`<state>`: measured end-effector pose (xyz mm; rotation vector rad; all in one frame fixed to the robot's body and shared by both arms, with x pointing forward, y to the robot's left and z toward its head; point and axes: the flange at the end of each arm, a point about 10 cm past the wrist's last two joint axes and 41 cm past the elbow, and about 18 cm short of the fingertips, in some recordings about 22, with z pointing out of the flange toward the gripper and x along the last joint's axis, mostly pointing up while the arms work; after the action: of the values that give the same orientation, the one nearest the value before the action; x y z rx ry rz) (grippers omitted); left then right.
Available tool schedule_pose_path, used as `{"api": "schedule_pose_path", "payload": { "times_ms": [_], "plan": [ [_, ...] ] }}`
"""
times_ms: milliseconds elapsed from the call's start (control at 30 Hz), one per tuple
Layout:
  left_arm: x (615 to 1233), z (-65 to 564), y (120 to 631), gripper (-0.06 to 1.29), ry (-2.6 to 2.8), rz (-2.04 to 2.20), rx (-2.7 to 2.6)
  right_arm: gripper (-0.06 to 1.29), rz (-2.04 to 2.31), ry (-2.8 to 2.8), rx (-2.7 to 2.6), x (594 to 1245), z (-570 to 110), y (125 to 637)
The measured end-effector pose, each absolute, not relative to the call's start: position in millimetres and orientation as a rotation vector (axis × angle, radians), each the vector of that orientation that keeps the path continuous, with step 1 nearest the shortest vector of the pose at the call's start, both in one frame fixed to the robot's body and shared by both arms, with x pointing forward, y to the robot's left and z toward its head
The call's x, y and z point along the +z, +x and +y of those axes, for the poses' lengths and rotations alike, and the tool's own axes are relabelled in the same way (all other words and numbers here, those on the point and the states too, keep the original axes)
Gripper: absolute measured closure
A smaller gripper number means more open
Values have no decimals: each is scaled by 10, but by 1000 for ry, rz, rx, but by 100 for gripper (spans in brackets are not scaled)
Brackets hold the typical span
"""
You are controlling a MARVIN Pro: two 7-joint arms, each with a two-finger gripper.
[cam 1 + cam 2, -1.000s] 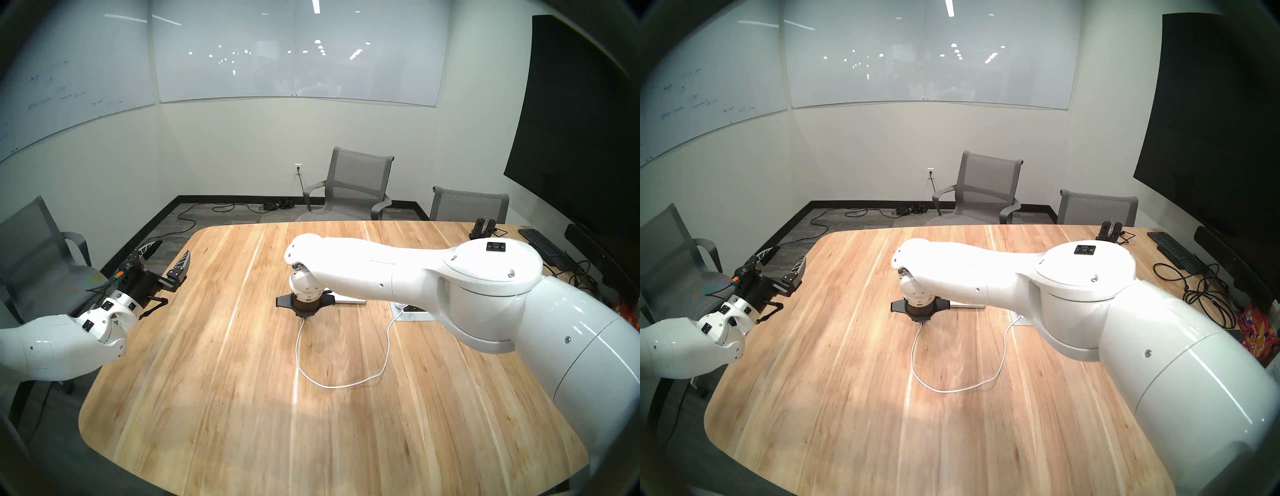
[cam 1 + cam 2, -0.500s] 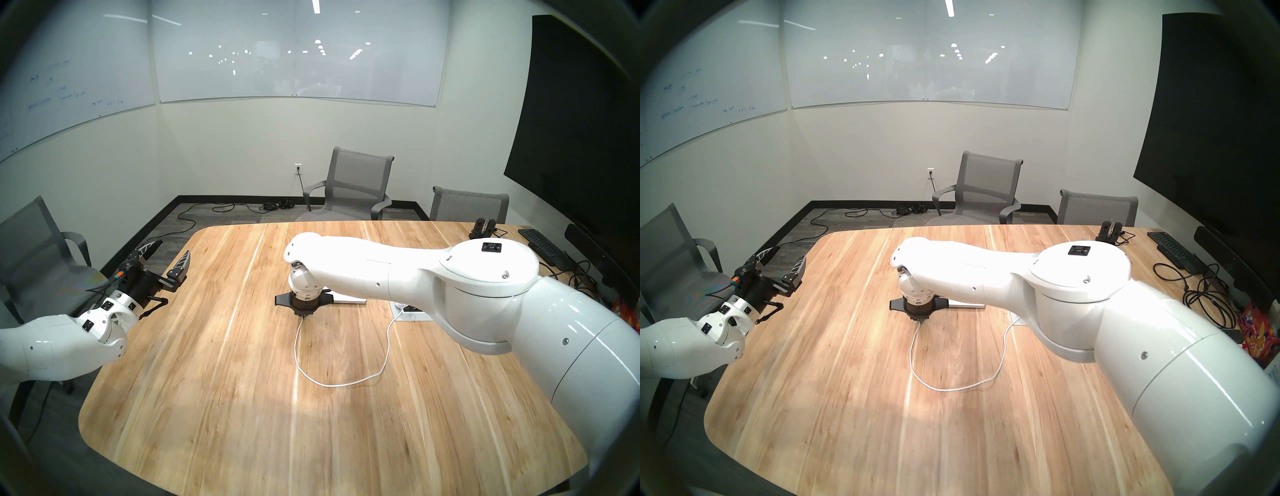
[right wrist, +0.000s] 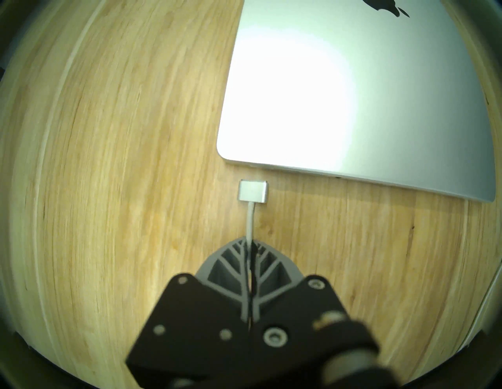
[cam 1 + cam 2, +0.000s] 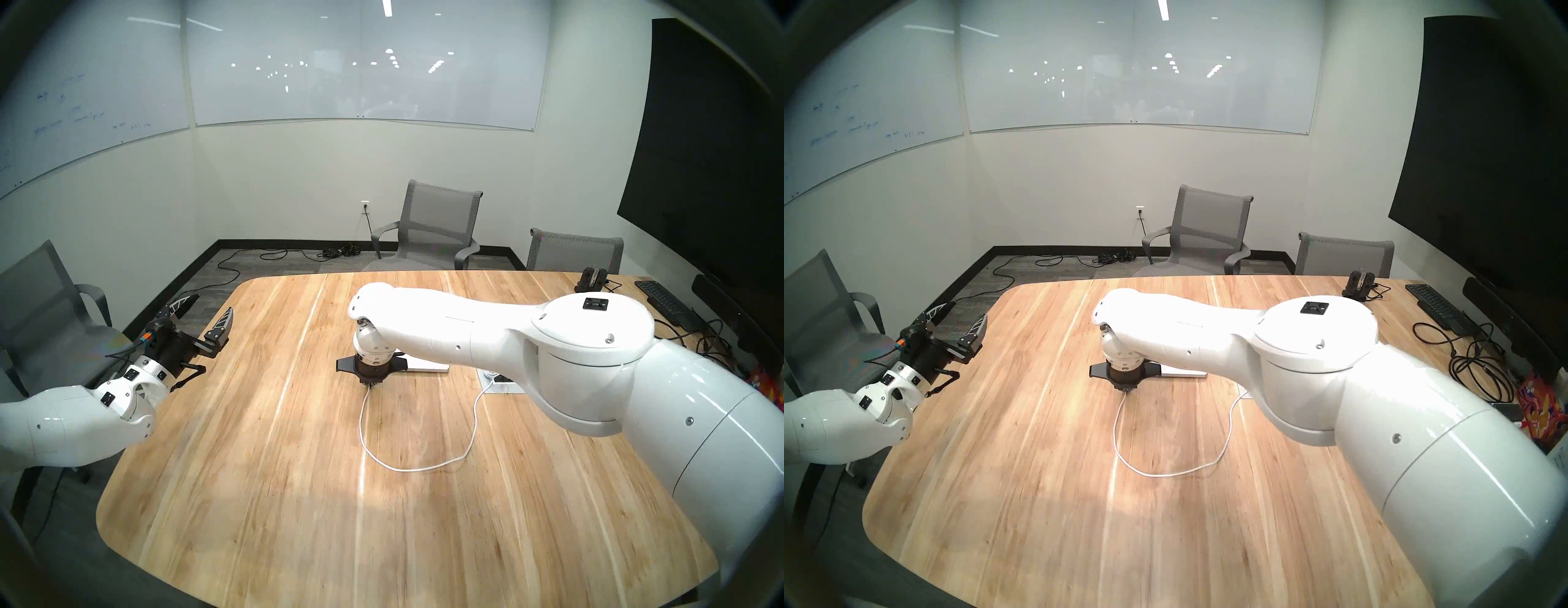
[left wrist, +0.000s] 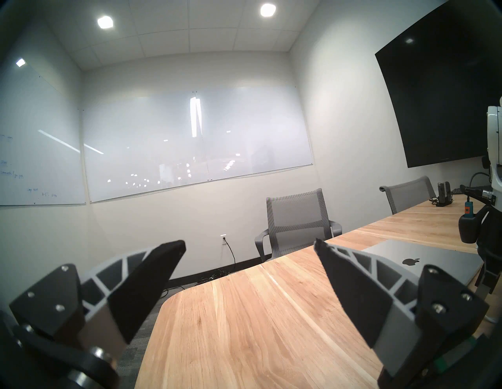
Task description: Plug the charging cable into the port of a MacBook
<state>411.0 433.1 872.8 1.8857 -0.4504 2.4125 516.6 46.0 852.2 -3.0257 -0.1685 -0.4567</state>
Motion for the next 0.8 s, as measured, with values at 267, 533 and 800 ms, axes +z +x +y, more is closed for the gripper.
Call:
{"api": "schedule_pose_path", "payload": {
  "times_ms": [267,533,800],
  "plan": [
    [8728,4331,4110,-3,1886,-450,2413,125,-164,-3019,-458,8526,433,5202],
    [8728,4331,4110,-3,1886,-450,2413,125,-156,-3010,-456,8533,412,5231],
    [8728,4331,4110,-3,1886,-450,2413,125,-151,-3002,-449,8533,395,5243]
  ]
}}
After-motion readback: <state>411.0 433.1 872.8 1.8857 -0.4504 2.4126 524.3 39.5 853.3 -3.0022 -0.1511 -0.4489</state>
